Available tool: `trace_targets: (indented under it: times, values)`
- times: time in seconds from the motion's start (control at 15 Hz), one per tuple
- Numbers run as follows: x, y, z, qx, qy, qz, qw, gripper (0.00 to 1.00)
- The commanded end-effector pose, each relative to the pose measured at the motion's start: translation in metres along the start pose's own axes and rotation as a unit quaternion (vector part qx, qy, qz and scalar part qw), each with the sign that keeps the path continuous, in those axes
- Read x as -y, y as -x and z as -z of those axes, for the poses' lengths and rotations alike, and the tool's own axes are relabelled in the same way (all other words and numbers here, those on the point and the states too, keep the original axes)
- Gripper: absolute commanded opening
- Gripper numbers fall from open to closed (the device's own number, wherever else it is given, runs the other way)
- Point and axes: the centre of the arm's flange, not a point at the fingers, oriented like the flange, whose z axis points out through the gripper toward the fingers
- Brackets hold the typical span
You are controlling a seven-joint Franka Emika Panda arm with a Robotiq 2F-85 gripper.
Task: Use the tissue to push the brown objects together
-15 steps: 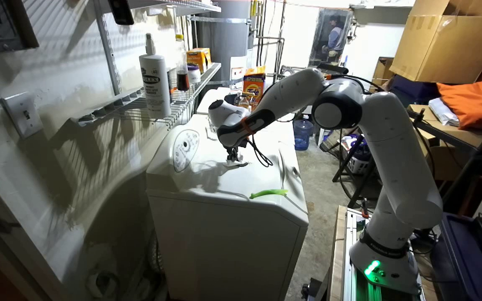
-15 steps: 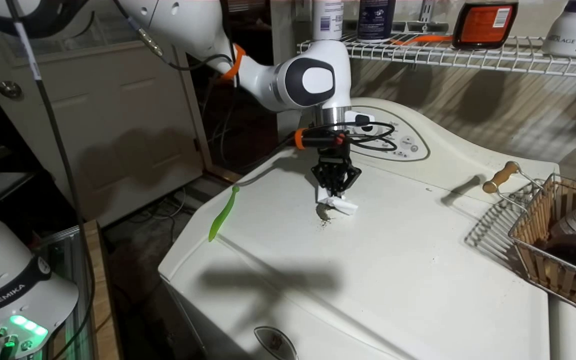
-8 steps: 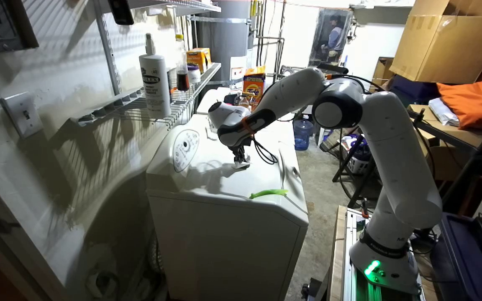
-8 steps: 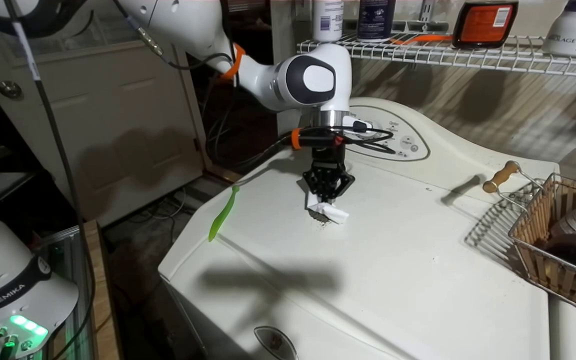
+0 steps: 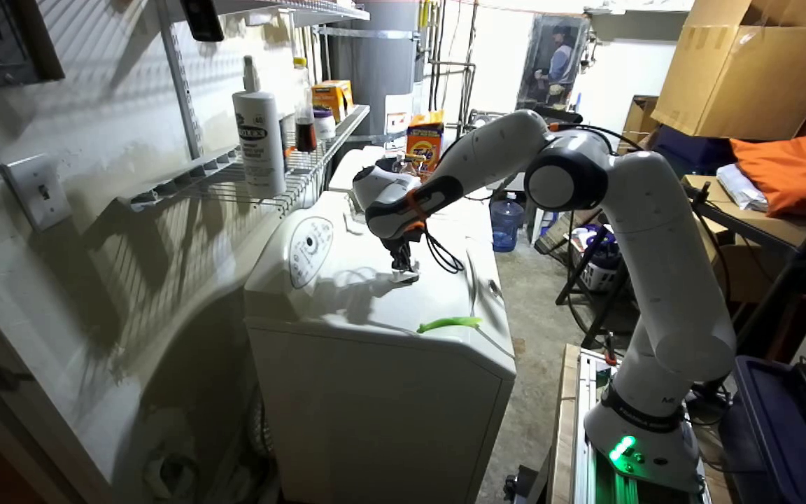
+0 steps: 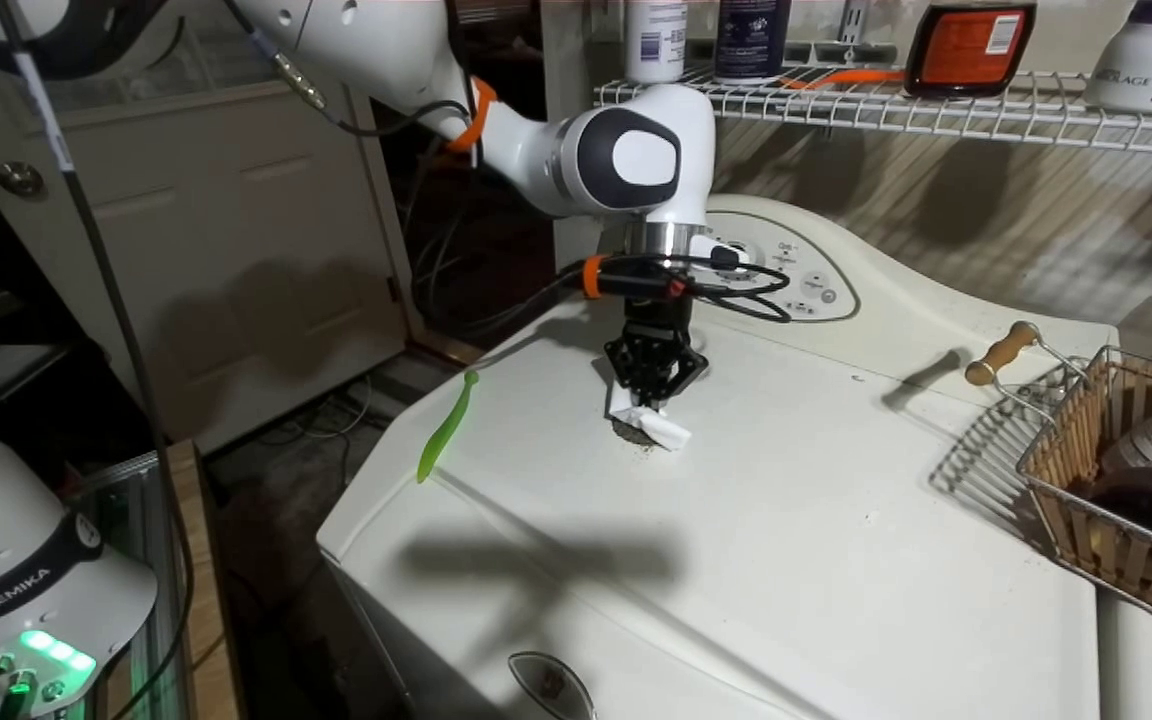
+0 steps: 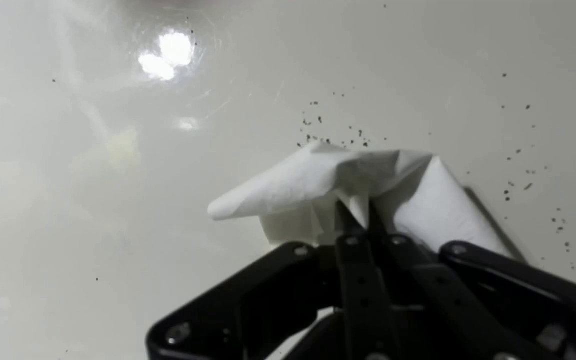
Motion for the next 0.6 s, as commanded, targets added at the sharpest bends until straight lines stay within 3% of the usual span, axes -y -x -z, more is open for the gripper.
trace_targets:
  times: [0.0,0.27,0.53]
  values:
    - [0.005,-0.001,-0.002,-0.04,-0.027,-0.026,0.9985,0.01]
    - [0.0,0.005,0.016,-0.059,-0.039,-0.054,0.996,0.01]
    - [-0.014,0.023,0.043,-0.062,-0.049,-0.12,0.9895,0.01]
